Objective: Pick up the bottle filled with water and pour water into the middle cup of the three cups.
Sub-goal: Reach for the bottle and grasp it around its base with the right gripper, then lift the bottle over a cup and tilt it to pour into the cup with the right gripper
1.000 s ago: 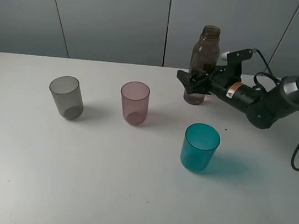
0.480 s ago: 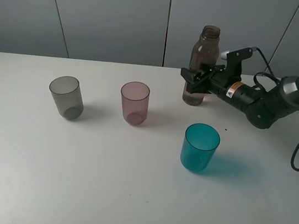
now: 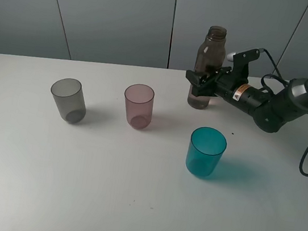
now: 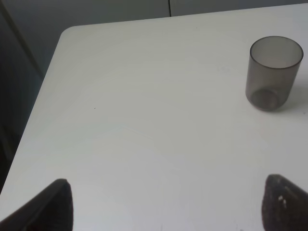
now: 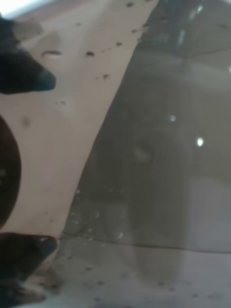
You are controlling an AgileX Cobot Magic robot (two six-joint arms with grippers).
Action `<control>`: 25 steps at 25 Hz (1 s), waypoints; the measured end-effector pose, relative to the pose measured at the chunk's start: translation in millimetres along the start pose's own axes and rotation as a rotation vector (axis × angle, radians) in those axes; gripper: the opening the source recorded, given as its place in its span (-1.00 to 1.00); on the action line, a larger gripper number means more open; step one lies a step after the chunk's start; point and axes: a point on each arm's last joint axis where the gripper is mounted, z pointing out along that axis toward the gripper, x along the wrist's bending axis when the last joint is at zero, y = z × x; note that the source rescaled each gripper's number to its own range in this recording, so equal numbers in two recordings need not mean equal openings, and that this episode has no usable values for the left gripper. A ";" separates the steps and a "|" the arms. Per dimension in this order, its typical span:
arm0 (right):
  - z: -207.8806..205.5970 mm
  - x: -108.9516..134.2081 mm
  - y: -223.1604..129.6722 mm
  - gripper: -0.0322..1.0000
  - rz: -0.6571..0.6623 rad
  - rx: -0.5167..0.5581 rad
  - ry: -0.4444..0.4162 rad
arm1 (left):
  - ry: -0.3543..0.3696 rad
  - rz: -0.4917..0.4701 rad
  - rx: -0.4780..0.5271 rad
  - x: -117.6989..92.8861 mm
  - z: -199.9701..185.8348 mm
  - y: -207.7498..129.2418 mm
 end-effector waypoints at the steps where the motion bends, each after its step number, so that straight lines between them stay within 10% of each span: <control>1: -0.2 1.0 1.3 -0.89 -0.004 0.009 0.011 | 0.000 0.000 0.000 0.0 0.0 0.0; 13: 0.1 20.5 62.4 -0.94 -0.089 0.173 -0.121 | 0.000 0.000 0.000 0.0 0.0 0.0; 25: 18.9 78.2 75.4 -0.94 -0.536 0.168 -0.152 | 0.000 0.002 0.000 0.0 0.0 0.0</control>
